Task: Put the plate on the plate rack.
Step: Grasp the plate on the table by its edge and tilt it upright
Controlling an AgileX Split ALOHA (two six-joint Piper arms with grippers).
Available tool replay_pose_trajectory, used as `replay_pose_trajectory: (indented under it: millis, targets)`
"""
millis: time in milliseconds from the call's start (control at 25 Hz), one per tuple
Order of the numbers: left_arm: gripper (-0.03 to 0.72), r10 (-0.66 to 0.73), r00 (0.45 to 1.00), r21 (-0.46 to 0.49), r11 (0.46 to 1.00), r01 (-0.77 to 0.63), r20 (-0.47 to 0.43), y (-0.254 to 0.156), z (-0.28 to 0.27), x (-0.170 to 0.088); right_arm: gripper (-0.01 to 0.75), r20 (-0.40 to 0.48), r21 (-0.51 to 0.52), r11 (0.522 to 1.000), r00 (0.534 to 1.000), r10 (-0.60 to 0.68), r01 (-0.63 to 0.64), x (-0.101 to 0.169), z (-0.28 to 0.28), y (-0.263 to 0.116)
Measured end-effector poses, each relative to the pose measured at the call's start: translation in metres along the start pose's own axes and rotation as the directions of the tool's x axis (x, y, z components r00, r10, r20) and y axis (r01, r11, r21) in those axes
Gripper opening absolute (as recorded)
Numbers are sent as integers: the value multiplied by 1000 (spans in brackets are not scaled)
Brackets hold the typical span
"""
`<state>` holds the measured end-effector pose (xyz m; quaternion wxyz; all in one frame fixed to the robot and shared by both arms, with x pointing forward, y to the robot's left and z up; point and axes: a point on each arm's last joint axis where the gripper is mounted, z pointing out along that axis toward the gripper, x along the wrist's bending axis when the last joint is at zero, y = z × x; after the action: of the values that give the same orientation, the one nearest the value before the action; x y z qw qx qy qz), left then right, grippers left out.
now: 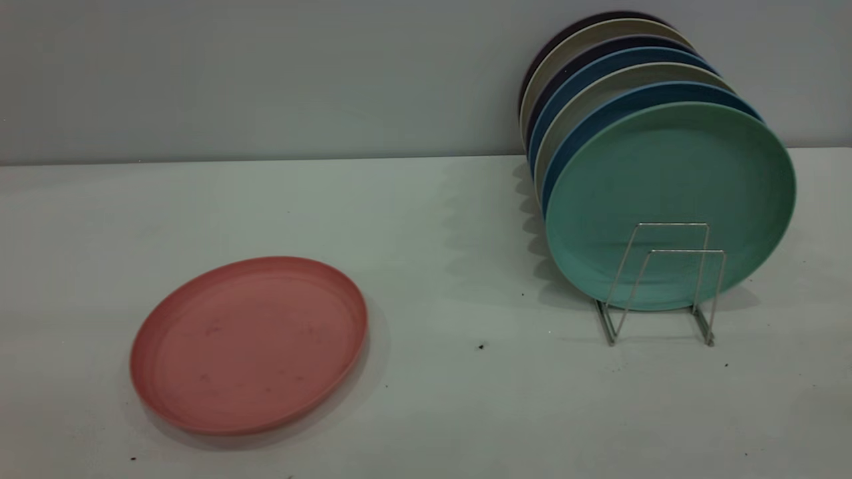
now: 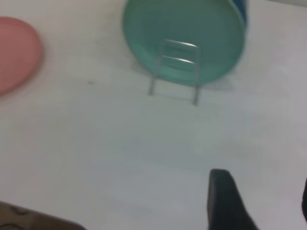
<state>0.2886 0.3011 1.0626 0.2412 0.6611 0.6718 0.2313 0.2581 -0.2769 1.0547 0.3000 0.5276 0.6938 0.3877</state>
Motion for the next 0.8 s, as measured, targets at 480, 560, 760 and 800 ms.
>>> replay_pose_trajectory:
  millis: [480,560,760,800]
  targets:
    - [540,-34,983,276,961,-17,178,56,111,-24,417,-214,202,979,975,50,-5,-9,75,35]
    - [541,-50,983,293,956,-5,179,60,130,-25,417,-235,232,973,970,60,-4,-11,89,37]
    - [541,-145,981,375,923,88,127,63,177,-10,417,-274,268,963,960,61,15,-14,108,37]
    - [541,-171,977,380,918,113,123,63,185,-5,417,-279,270,963,958,63,16,-14,109,37]
